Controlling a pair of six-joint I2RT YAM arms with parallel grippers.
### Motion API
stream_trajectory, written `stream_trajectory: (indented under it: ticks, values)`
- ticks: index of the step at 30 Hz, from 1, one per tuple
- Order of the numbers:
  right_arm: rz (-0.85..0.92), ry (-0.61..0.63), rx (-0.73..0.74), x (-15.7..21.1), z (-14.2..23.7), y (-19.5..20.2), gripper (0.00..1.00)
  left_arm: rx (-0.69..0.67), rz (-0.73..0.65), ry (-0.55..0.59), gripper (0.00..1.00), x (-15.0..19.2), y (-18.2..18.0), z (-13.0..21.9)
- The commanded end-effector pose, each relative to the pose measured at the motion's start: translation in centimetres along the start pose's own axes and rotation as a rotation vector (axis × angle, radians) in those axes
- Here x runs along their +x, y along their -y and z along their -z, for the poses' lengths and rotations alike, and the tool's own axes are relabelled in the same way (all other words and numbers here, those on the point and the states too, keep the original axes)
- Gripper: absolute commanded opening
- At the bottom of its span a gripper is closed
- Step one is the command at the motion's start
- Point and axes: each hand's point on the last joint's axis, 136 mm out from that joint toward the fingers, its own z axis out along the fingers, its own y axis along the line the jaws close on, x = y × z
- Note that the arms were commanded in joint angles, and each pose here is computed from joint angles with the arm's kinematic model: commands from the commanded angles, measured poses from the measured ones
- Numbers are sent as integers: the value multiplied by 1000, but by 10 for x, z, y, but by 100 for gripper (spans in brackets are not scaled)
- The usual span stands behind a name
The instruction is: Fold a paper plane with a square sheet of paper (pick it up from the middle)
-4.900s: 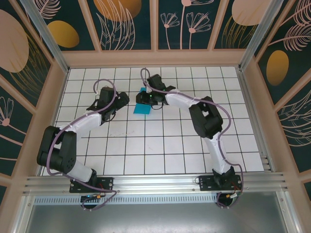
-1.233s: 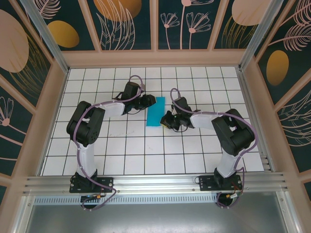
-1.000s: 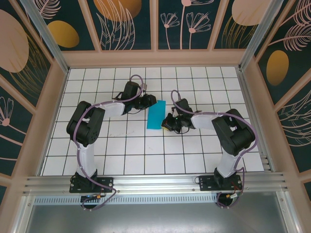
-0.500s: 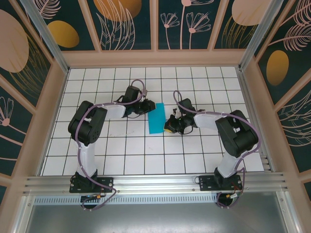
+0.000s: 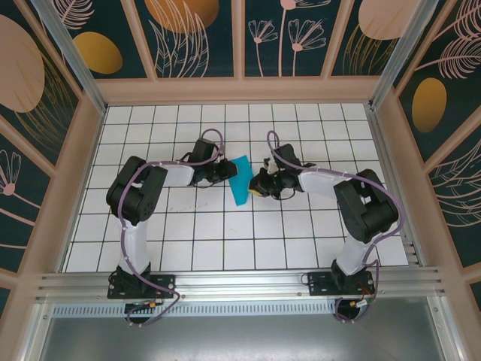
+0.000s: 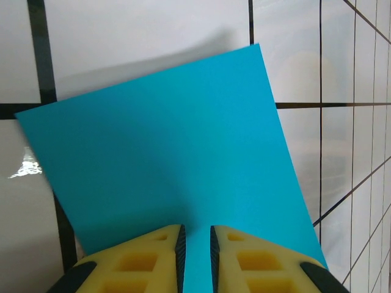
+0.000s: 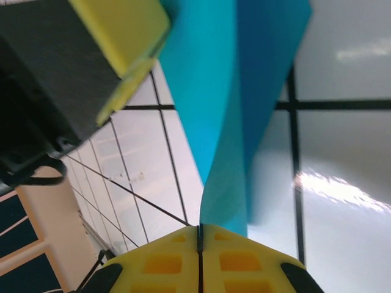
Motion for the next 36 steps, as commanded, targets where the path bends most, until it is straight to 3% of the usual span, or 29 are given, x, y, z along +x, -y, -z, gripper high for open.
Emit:
stream_trajectory:
  ticks: [1,36]
  values:
    - [12,-2,-47,-8,-8,-16,9,-38,-11,-19,22,8,-14,-8]
    - [-3,50,-30,-39,-43,-8,9,-56,-4,-14,14,3,-15,-10]
